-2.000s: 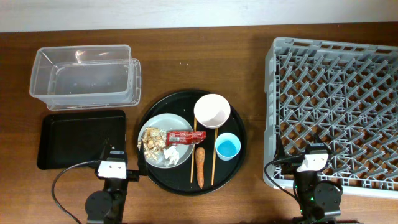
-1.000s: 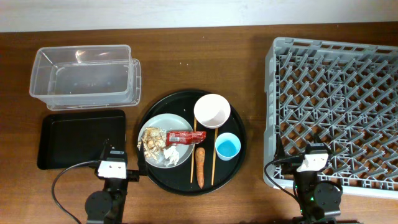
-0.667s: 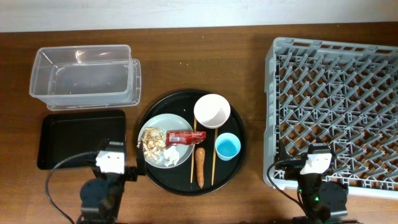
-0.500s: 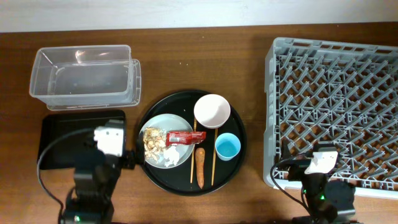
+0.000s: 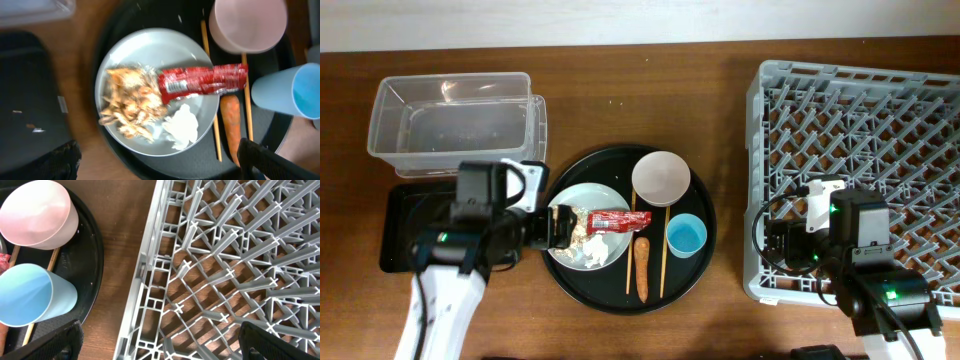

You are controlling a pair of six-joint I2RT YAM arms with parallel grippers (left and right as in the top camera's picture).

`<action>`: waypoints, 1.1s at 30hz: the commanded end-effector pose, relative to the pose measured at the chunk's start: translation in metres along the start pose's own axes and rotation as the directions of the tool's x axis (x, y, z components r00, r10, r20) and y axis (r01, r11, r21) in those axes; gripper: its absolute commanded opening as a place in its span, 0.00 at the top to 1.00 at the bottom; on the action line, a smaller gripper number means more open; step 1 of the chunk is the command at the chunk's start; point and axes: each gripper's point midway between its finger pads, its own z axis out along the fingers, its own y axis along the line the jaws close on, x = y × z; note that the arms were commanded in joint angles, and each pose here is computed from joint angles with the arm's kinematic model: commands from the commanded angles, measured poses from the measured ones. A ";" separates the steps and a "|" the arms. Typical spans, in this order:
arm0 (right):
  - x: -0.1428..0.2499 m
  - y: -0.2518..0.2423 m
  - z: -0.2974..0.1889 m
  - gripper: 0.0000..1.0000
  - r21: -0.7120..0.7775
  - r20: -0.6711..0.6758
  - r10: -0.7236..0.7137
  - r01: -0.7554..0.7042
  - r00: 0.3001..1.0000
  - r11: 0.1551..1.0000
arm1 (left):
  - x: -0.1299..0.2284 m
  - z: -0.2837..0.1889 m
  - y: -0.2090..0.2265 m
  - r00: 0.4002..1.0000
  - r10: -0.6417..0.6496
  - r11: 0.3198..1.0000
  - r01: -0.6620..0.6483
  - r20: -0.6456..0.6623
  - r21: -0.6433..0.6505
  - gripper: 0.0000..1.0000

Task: Sort waste into correct bins and load items into the dishwasher rack
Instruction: 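Reach the left gripper to the white tissue on the plate, then grasp the tissue with the left gripper and drop it in the clear bin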

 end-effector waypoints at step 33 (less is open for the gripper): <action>-0.009 0.003 -0.006 0.02 -0.016 0.027 0.003 -0.002 1.000 1.000 | -0.009 0.090 -0.030 0.942 0.145 0.982 -0.174 -0.302 -0.072 1.00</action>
